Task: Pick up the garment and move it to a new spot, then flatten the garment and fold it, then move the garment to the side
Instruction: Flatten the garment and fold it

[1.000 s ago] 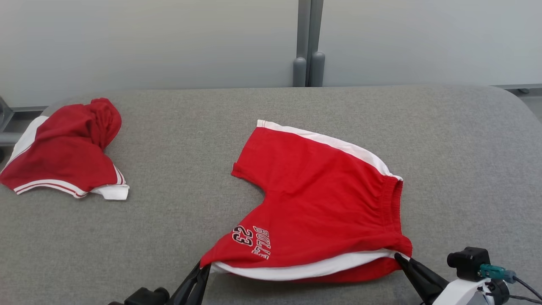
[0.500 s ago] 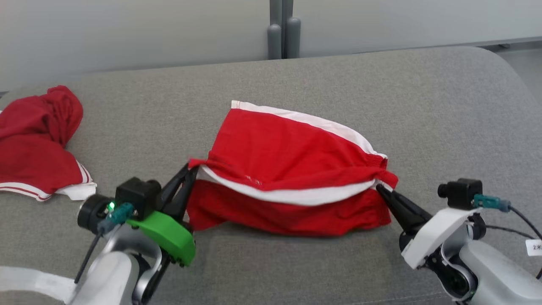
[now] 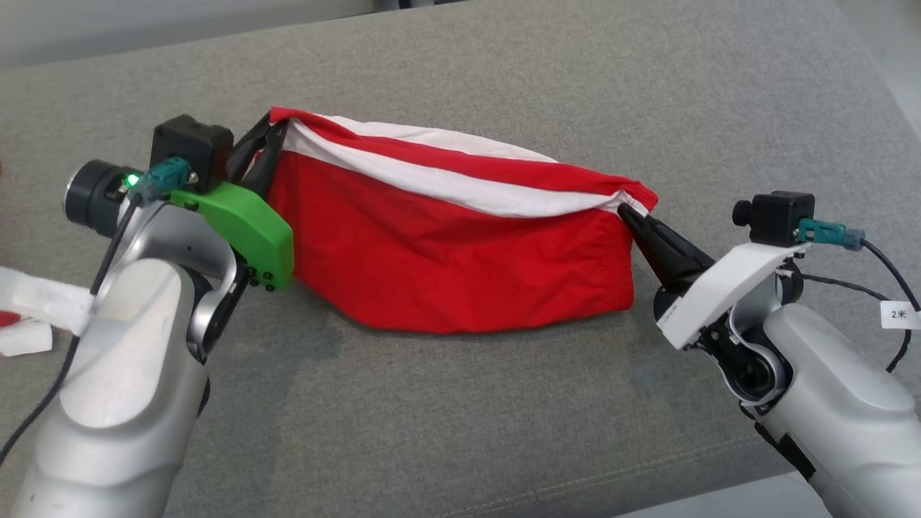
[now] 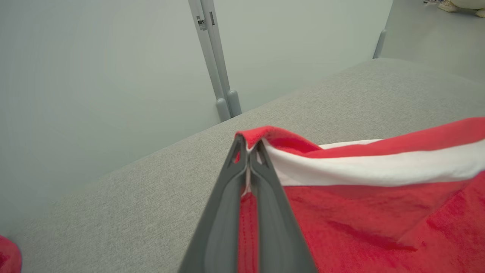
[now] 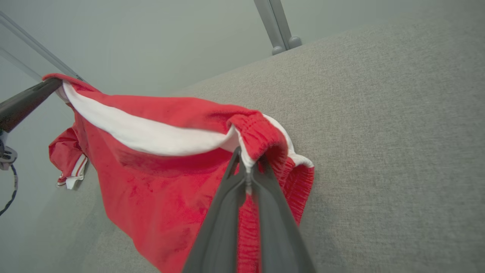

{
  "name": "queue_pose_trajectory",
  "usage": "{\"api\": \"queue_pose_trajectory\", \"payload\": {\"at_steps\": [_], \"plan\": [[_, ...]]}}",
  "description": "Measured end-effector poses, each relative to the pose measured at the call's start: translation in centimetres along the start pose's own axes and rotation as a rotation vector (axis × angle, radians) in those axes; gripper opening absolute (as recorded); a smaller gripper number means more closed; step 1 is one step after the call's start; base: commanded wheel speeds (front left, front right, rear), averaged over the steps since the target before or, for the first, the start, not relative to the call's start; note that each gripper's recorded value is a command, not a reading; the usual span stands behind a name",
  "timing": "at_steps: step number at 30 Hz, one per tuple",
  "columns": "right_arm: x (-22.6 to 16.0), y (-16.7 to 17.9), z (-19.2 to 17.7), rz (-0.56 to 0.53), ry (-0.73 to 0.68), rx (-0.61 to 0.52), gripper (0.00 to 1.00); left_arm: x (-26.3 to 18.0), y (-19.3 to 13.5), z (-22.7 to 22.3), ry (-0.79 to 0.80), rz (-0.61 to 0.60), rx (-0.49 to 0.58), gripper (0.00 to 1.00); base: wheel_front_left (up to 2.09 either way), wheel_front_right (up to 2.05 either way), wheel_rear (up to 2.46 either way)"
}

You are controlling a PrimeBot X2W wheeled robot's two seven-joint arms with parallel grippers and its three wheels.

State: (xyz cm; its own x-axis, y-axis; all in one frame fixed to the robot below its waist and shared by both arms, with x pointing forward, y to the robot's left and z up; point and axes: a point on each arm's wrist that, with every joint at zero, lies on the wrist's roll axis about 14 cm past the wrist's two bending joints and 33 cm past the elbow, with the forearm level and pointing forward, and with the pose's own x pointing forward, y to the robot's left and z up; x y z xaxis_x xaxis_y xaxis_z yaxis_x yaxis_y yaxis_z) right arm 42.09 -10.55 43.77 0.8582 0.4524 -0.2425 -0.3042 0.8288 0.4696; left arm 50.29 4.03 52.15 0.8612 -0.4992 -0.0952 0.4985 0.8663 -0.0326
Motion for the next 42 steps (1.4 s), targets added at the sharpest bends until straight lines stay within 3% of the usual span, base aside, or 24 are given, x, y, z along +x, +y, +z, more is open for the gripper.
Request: {"api": "queue_pose_trajectory", "payload": {"at_steps": [9, 16, 18, 21, 24, 25, 26, 27, 29, 42], "plan": [[2.8, -1.2, -0.9, -0.029, 0.026, 0.058, 0.0, 5.5, 1.7, -4.8, 0.148, -0.027, 0.044, 0.0, 0.0, 0.0, 0.0], [4.4, -4.0, -1.7, -0.089, 0.045, 0.068, 0.0, 9.4, 2.2, -7.8, 0.192, -0.049, 0.044, 0.04, 0.0, 0.0, 0.0], [4.4, -5.0, -2.7, -0.117, 0.074, 0.073, 0.0, 9.9, 1.9, -9.7, 0.228, -0.06, 0.032, 0.11, 0.0, 0.0, 0.0], [4.4, -6.0, -3.7, -0.142, 0.094, 0.078, 0.0, 10.2, 1.3, -12.3, 0.279, -0.073, 0.008, 0.29, 0.0, 0.0, 0.0], [4.7, -6.6, -3.8, -0.149, 0.091, 0.069, 0.0, 10.5, 0.6, -13.8, 0.297, -0.085, -0.012, 0.38, 0.0, 0.0, 0.0], [4.8, -6.7, -3.7, -0.148, 0.088, 0.067, 0.11, 10.7, 0.5, -13.9, 0.297, -0.086, -0.018, 0.43, 0.0, 0.0, 0.0], [4.9, -6.7, -3.7, -0.147, 0.088, 0.064, 0.39, 10.8, 0.4, -13.8, 0.292, -0.085, -0.022, 0.66, 0.0, 0.0, 0.0], [5.1, -6.7, -3.6, -0.146, 0.082, 0.062, 0.63, 11.0, 0.5, -13.6, 0.286, -0.083, -0.024, 0.96, 0.0, 0.0, 0.0], [5.2, -6.7, -3.5, -0.146, 0.069, 0.059, 1.0, 11.0, 0.8, -13.2, 0.272, -0.073, -0.023, 1.0, 0.0, 0.0, 0.0], [3.8, -6.6, -1.9, -0.13, 0.032, -0.041, 1.0, 9.3, 1.6, -10.3, 0.192, -0.027, -0.024, 1.0, 0.0, 0.0, 0.0]]}}
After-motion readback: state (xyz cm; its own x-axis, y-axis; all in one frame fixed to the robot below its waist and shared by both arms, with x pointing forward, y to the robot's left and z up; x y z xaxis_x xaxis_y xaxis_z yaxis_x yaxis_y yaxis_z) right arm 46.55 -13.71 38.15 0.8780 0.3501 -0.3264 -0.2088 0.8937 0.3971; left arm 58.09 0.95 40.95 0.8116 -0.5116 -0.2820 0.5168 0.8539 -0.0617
